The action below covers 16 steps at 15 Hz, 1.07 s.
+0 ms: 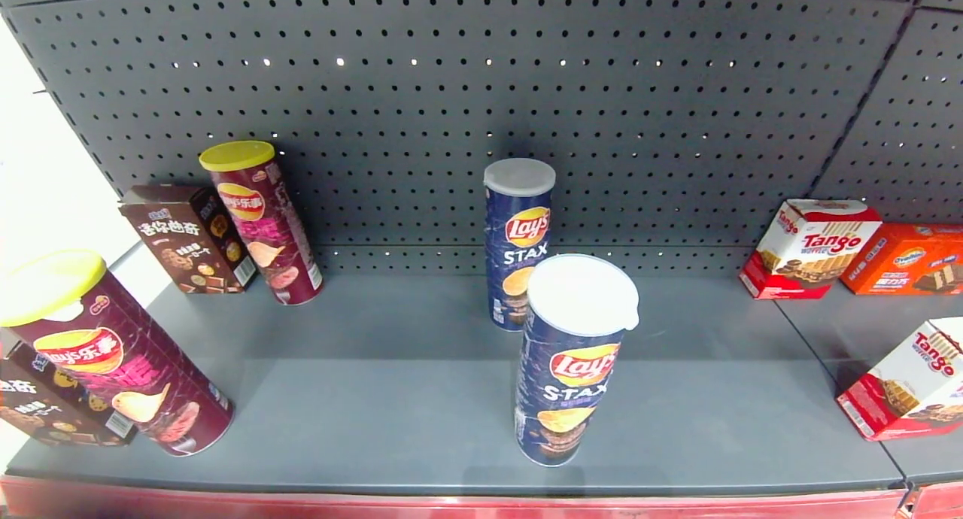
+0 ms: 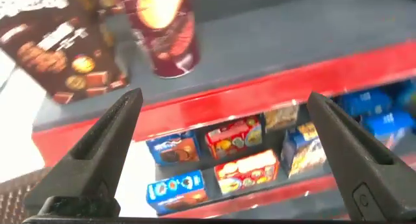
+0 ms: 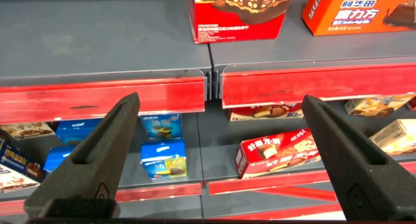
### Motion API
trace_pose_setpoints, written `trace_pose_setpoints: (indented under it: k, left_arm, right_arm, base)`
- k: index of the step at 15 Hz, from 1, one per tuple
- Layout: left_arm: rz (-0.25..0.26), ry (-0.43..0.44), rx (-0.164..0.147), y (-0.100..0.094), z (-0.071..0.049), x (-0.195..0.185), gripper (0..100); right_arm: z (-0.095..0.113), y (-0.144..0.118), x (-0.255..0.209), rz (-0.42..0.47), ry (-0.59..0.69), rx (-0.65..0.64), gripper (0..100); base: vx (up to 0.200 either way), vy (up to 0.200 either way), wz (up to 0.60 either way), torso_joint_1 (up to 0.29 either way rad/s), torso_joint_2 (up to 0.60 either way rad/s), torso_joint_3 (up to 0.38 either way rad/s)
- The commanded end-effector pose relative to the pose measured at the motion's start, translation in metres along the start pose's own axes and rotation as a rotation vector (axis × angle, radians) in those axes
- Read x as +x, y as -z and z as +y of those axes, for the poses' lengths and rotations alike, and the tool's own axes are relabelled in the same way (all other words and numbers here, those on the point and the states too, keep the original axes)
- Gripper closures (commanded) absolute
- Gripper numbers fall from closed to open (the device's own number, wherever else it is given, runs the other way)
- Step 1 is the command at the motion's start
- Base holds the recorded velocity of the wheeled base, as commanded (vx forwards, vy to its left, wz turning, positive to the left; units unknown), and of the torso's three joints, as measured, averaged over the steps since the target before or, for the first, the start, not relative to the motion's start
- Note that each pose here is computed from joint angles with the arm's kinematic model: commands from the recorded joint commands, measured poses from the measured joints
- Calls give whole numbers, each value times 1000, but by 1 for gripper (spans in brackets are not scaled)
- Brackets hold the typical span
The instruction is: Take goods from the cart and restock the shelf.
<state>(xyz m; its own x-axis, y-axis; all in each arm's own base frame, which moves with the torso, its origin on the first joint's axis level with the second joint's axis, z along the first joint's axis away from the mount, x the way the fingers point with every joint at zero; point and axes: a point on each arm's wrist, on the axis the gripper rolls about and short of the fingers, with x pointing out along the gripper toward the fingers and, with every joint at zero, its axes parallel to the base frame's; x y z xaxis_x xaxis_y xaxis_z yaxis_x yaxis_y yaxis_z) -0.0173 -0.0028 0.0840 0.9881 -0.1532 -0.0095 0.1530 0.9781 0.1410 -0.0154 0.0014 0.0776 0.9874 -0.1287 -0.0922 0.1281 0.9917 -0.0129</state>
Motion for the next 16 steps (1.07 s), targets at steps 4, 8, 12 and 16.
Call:
trace_pose_setpoints:
  k: [4, 8, 12, 16]
  left_arm:
    - [-66, -27, -70, 2, -2, -6, 0]
    - [-65, -60, -135, 2, -1, -6, 0]
    - [-4, -250, -164, 8, 3, -6, 0]
    - [-5, -225, -161, 8, 2, -6, 0]
  right_arm:
    - [0, 0, 0, 1, -1, -1, 0]
    - [0, 0, 0, 1, -1, -1, 0]
    - [0, 0, 0, 1, 1, -1, 0]
    - [0, 0, 0, 1, -8, -10, 0]
  base:
    - [0, 0, 0, 0, 0, 0]
    - [0, 0, 0, 0, 0, 0]
    - [0, 0, 0, 0, 0, 0]
    - [0, 0, 0, 0, 0, 0]
